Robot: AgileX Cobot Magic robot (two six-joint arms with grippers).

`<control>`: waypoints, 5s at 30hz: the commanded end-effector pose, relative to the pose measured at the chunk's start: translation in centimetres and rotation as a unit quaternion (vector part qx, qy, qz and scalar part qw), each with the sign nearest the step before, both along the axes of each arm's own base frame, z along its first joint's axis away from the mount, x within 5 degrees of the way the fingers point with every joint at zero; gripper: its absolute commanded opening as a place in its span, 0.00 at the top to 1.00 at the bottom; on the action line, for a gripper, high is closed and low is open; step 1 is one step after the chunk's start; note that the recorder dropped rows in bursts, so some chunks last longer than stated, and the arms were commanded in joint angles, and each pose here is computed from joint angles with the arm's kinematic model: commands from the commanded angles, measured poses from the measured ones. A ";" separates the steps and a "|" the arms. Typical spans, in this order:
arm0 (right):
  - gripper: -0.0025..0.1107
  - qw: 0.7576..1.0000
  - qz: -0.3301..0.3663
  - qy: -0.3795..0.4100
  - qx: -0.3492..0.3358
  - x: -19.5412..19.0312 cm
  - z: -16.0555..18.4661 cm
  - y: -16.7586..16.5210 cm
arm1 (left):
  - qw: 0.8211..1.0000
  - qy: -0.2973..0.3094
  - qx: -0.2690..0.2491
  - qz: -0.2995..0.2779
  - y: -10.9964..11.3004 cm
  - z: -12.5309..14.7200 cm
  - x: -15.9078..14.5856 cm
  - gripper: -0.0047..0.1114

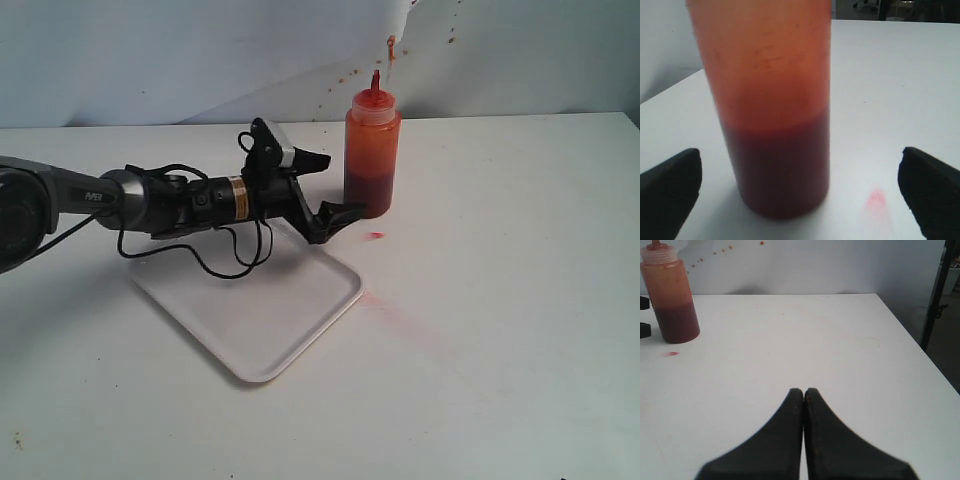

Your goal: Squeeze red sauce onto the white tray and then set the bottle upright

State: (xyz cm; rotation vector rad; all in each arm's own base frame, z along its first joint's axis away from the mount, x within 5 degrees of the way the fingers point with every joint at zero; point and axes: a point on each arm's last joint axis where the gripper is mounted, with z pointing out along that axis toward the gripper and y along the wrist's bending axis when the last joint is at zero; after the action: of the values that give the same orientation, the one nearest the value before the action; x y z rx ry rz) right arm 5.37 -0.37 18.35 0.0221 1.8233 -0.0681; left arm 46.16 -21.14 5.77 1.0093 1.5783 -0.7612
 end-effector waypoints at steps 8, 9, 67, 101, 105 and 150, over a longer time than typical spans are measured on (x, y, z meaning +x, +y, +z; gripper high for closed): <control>0.98 1.000 0.000 -0.001 0.000 0.0 -0.1 0.0 | 0.998 -0.011 0.049 0.023 -2.1 -0.2 -0.1 0.06; 0.98 1.000 0.000 -0.001 0.000 0.0 -0.1 0.0 | 0.999 -0.008 0.043 0.030 -2.0 -0.2 0.0 0.06; 0.98 1.000 0.000 -0.001 0.000 0.0 -0.1 0.0 | 0.999 0.047 -0.014 0.024 -3.6 -2.3 2.8 0.06; 0.98 1.000 0.000 -0.001 0.000 0.0 -0.1 0.0 | 0.993 0.044 0.016 0.106 -2.1 -2.9 4.2 0.91; 0.98 1.000 0.000 -0.001 0.000 0.0 -0.1 0.0 | 0.993 0.042 0.020 0.104 -1.8 -3.0 4.3 0.96; 0.98 1.000 0.000 -0.001 0.000 0.0 -0.1 0.0 | 0.990 -0.007 0.052 -0.131 4.2 -3.1 2.8 0.77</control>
State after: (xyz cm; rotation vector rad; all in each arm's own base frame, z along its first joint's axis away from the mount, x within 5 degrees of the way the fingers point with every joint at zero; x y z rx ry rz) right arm 5.37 -0.37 18.35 0.0221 1.8233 -0.0681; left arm 48.95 -16.92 2.73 1.2663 1.5053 -0.8967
